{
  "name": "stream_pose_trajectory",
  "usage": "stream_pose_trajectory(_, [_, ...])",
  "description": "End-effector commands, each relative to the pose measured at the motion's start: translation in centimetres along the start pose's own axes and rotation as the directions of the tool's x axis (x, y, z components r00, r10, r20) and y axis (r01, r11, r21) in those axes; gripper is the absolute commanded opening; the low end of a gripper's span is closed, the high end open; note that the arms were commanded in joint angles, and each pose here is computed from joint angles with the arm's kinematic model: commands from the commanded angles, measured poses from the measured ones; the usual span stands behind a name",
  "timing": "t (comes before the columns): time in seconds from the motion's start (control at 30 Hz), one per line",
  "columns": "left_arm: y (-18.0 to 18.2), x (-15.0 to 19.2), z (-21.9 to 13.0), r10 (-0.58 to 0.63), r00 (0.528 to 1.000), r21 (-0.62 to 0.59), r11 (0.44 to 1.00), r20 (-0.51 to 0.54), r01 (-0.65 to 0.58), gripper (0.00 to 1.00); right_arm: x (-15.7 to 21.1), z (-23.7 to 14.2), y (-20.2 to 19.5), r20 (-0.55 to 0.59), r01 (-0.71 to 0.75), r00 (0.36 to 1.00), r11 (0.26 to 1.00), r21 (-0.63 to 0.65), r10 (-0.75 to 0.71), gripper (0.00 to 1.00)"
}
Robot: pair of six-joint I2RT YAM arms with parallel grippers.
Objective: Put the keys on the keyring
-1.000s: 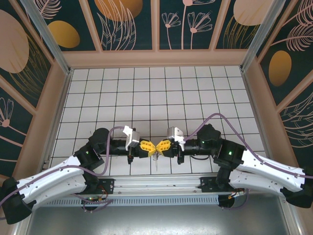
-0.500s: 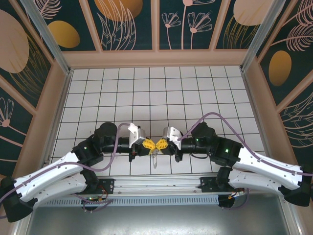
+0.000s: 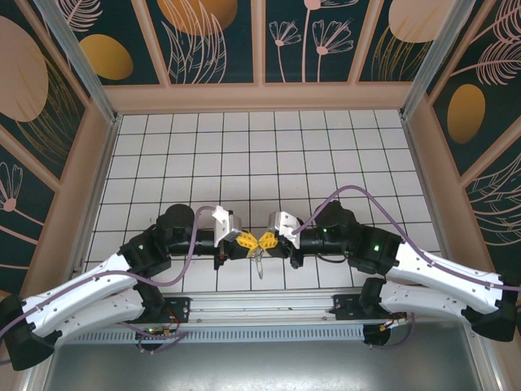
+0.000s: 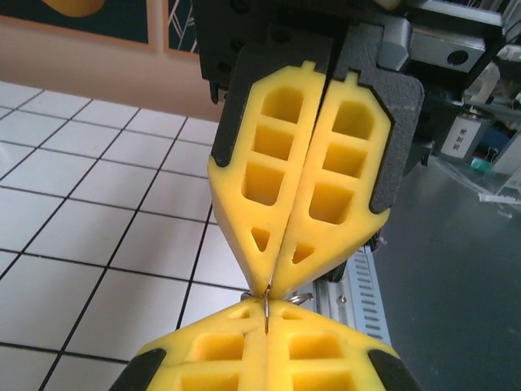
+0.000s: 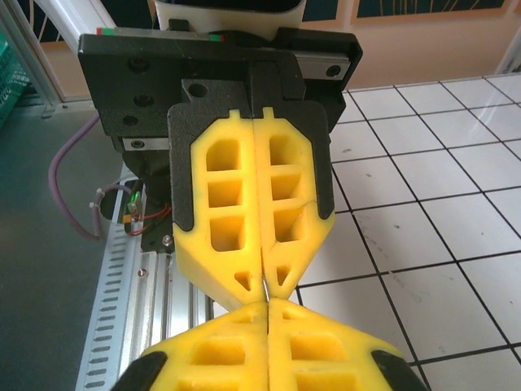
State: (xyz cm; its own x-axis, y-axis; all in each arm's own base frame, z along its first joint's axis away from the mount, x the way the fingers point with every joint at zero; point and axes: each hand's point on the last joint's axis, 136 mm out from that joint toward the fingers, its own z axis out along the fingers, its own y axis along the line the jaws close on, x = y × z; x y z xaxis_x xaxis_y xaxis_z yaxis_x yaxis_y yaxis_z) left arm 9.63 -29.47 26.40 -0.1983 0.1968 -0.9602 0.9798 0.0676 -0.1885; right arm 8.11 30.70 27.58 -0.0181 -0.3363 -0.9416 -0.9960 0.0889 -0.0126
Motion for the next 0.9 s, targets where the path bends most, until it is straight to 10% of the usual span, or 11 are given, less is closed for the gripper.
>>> stream_pose_trajectory(0.0, [-1.3,-3.6,-0.9,0.047,0.983,0.033,0.998,0.175,-0.054,0.00,-2.7,-1.0,1.1,0.121,0.013,0.993,0.999,-0.037,-0.009,0.21])
stream_pose_trajectory(0.3, [-2.0,-5.6,-2.1,0.056,0.942,0.044,0.996,0.330,-0.075,0.00,-2.8,-1.8,1.7,0.200,0.002,0.980,0.998,-0.056,0.009,0.31])
stream_pose_trajectory(0.87, [-1.9,-5.9,-2.0,0.060,0.928,0.049,0.995,0.368,-0.083,0.00,-3.0,-1.7,1.1,0.220,0.016,0.975,1.000,-0.018,-0.011,0.04])
